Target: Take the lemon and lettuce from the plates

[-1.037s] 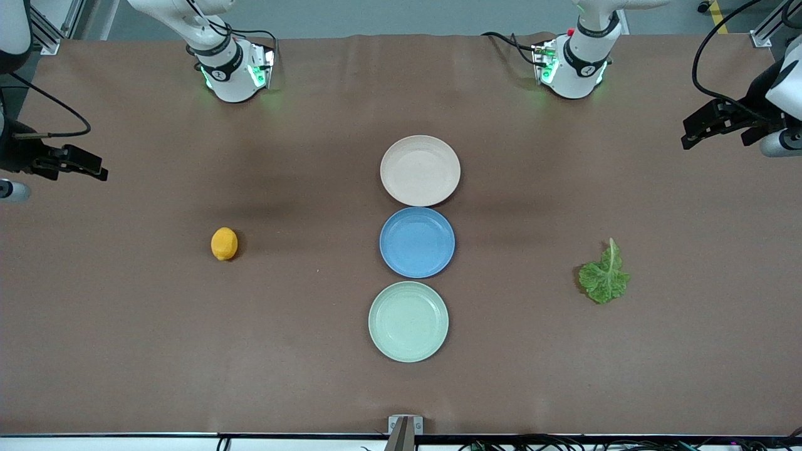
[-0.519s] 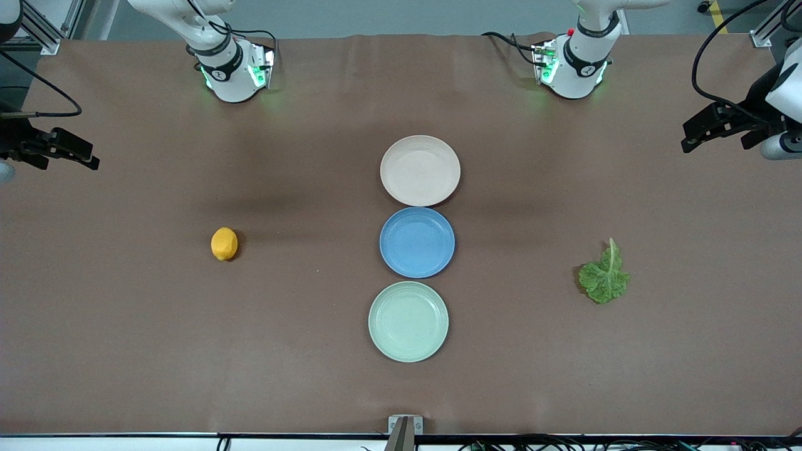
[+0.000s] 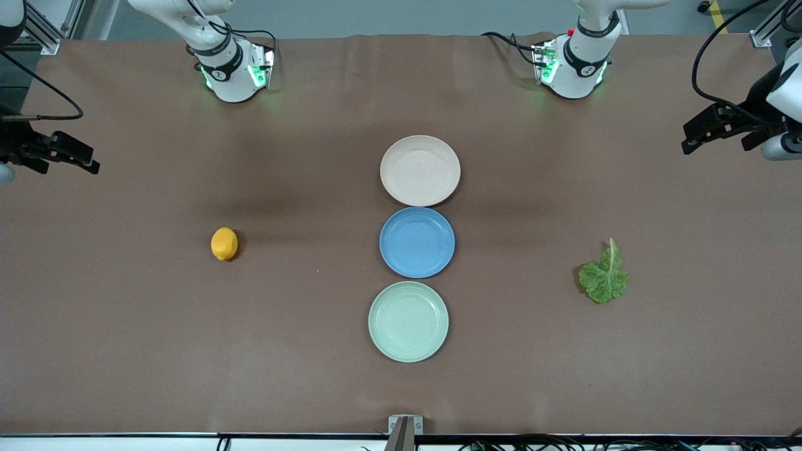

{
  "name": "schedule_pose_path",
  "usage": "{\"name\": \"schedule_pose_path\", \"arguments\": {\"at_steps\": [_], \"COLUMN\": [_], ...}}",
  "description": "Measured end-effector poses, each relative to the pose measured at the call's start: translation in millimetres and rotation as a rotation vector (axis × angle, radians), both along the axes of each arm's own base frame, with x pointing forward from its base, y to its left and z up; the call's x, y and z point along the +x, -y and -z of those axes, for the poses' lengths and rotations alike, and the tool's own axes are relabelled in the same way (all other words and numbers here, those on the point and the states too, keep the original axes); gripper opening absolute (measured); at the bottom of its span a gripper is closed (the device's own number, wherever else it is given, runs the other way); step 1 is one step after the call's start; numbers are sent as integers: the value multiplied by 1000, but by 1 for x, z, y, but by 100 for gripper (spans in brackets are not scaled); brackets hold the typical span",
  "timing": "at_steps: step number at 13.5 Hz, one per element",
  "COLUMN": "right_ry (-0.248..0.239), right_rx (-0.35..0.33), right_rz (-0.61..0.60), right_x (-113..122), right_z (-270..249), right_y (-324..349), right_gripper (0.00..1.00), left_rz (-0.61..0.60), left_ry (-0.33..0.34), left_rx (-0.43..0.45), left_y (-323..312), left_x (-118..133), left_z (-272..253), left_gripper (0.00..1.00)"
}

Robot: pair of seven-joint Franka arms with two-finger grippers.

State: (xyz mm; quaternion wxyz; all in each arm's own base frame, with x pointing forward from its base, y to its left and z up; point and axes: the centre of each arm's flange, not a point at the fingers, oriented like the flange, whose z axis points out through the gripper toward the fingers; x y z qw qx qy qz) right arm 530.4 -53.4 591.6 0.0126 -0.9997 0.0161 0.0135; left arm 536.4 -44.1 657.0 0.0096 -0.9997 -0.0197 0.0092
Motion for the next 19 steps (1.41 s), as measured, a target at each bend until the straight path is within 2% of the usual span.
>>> {"name": "schedule_pose_path", "arguments": {"at_steps": [19], "right_ry": [-7], "right_rx": [0], "right_rz": [7], "right_x": [-7], "right_z": [-8], "right_y": [-16], "right_gripper": [100], "left_rz": [1], "left_ry": [1], "left_rx": [0], "left_y": [1], "left_x": [0], "left_z": [0], "left_gripper": [100]}}
